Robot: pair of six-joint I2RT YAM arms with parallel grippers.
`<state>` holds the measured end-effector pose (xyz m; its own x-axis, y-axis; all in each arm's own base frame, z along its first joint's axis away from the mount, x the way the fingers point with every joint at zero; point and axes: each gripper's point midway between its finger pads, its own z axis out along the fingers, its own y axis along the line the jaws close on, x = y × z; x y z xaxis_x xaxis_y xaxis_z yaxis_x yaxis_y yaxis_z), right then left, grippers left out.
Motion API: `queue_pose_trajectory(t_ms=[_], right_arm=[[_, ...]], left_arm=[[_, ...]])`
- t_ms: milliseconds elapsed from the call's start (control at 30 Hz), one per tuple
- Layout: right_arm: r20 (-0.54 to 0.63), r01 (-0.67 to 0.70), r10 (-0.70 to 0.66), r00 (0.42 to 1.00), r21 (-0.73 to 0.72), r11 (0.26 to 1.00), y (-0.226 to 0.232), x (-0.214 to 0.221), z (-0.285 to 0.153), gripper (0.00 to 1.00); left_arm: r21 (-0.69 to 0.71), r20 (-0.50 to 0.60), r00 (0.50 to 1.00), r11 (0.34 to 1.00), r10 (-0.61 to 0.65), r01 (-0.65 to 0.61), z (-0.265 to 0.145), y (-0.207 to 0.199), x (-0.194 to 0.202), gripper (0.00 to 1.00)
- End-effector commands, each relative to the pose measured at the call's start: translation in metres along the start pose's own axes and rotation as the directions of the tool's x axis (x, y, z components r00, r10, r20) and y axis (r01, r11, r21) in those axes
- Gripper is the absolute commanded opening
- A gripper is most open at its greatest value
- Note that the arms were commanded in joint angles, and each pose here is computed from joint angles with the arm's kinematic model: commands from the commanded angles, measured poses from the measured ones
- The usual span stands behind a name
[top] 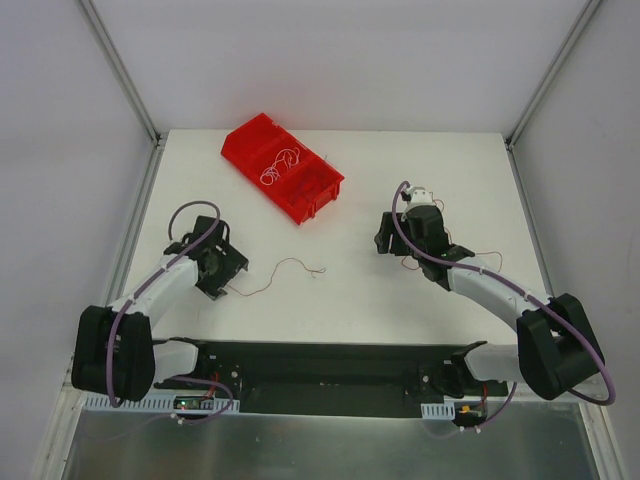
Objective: Untangle the cables
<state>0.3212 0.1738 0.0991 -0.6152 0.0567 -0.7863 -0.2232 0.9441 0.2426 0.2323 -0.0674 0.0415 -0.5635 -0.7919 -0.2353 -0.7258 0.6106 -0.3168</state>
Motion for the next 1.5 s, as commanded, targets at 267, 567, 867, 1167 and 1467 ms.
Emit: queue_pose_trajectory(t_ms=[267,567,867,1167,1467], right_arm=[[0.061,0.013,-0.01,0.998,-0.054,0.998,0.015,-0.024,-0.007,0.68],[0.171,0.142,-0.09,0.981,-0.32,0.937,0.066,-0.038,-0.033,0.69],[0.408,0.448,-0.198,0.891,-0.726,0.521,0.176,-0.067,-0.141,0.9],[0.486,0.555,-0.271,0.831,-0.76,0.34,0.226,-0.103,-0.158,1.0],[0.467,0.558,-0.37,0.803,-0.807,0.191,0.272,-0.079,-0.139,1.0]], left_arm=[[0.297,-0.09,0.955,0.923,0.282,-0.244,-0.015,-0.062,0.014,0.0],[0.685,0.165,0.723,0.449,0.671,-0.573,-0.127,-0.133,0.055,0.0],[0.884,0.252,0.592,0.067,0.766,-0.463,-0.224,-0.153,0.088,0.0],[0.924,0.223,0.547,0.004,0.807,-0.383,-0.236,-0.15,0.1,0.0],[0.93,0.21,0.552,0.009,0.807,-0.368,-0.242,-0.153,0.099,0.0]])
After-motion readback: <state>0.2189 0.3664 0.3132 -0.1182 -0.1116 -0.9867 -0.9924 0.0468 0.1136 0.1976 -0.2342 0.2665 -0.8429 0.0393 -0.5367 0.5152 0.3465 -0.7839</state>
